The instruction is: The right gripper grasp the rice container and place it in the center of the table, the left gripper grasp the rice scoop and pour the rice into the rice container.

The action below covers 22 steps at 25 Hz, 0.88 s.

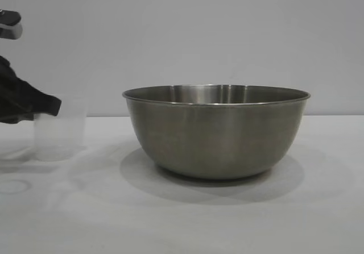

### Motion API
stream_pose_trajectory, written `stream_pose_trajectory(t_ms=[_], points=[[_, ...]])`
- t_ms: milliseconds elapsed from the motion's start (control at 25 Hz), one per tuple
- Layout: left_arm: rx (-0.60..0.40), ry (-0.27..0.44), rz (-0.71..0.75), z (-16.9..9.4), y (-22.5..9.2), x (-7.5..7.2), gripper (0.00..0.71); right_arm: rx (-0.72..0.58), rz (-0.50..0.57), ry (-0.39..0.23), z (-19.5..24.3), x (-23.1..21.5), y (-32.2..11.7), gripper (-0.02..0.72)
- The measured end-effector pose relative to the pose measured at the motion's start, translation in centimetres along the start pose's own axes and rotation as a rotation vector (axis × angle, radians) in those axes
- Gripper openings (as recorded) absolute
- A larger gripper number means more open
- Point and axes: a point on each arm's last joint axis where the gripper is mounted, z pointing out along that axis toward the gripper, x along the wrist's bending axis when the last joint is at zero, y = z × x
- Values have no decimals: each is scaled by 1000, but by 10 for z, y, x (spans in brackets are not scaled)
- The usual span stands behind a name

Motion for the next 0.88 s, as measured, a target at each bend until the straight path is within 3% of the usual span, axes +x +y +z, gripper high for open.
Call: stream_pose_trajectory(t_ms=[120, 480, 600, 680, 800, 880], points=[[-17, 0, -15, -6, 6, 2, 211, 0, 0, 0, 0, 0, 0, 319], [-220, -1, -108, -36, 65, 10, 211, 0, 0, 0, 0, 0, 0, 319], [-221, 8, -145, -53, 74, 15, 211, 0, 0, 0, 0, 0, 0, 319], [-229, 25, -139, -63, 81, 22, 134, 0, 0, 0, 0, 0, 0, 319], [-252, 70, -148, -74, 93, 39, 133, 0, 0, 0, 0, 0, 0, 319], [-234, 62, -168, -78, 96, 48, 133, 0, 0, 0, 0, 0, 0, 319]])
